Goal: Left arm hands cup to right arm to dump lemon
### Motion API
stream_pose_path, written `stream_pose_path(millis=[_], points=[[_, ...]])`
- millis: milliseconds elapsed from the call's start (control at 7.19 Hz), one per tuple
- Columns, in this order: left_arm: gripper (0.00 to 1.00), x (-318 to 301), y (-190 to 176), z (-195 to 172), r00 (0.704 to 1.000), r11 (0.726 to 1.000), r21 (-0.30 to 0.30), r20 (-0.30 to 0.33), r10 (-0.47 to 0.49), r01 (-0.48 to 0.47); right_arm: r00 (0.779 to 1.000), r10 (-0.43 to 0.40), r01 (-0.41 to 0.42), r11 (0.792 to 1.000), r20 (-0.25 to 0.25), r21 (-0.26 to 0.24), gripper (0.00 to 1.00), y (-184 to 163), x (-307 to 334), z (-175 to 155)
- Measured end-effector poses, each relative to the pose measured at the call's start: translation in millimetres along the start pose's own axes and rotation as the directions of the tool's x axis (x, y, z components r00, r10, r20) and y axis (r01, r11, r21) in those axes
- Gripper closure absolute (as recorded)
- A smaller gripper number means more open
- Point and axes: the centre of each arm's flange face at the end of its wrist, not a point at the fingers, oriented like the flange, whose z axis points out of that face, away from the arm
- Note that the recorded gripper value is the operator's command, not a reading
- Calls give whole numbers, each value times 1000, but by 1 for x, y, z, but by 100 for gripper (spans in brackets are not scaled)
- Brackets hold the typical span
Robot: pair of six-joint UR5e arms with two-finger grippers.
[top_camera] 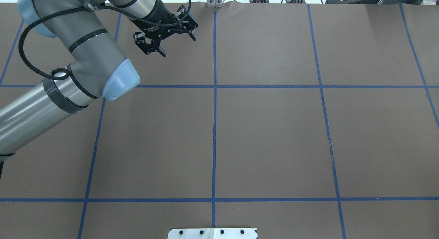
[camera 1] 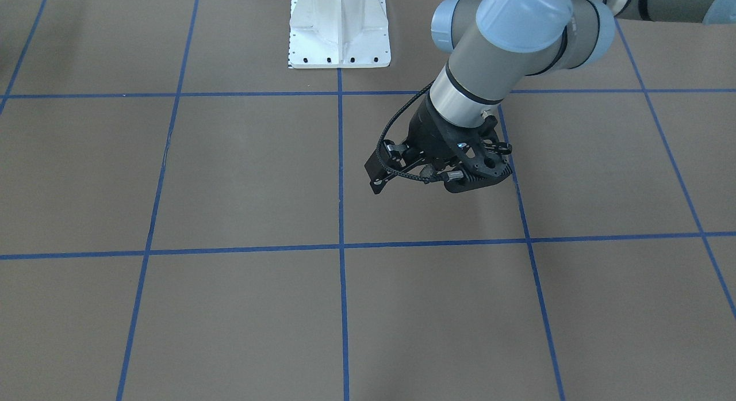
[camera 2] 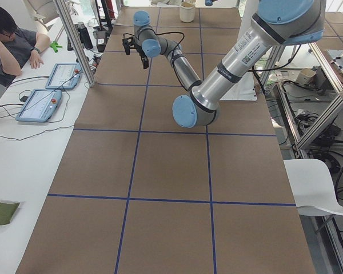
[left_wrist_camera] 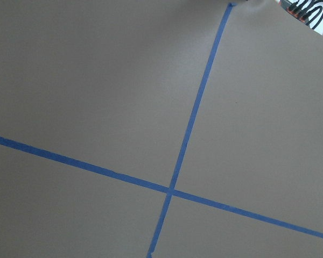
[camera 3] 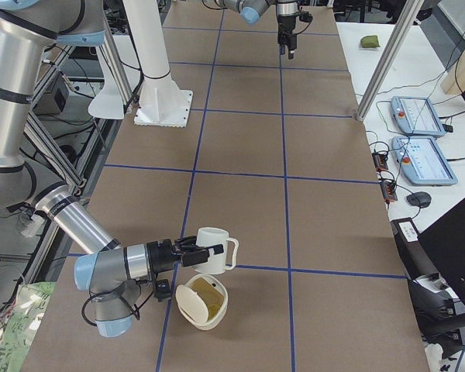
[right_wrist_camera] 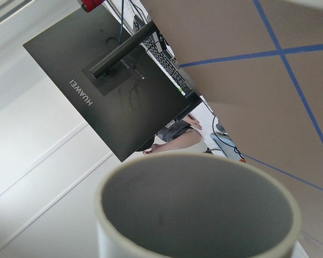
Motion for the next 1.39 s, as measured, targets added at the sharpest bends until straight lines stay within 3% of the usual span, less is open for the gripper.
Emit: stream_pose_path(millis=[417, 696, 835, 974, 1113, 1392], points=[[0, 1, 2, 1, 1000, 1000, -3, 0, 2, -2, 1000, -12, 12, 1000, 2, -15, 77, 3, 0, -2], [0, 0, 2, 3, 1000, 1000, -4, 2, 1, -1, 987, -159, 159, 986, 1, -51, 77, 7, -1, 2], [0, 0, 2, 3, 1000, 1000, -5, 3, 1, -1, 967, -253, 252, 966, -5, -64, 77, 9, 0, 4], [0, -1, 2, 4, 1000, 1000, -5, 4, 1, -1, 935, -354, 351, 933, -16, -80, 77, 10, 1, 7], [0, -2, 2, 4, 1000, 1000, -6, 5, 0, 0, 884, -466, 461, 882, -34, -103, 77, 11, 3, 8], [0, -3, 3, 6, 1000, 1000, -7, 7, -1, 1, 760, -648, 634, 755, -44, -168, 78, 21, 6, 13]])
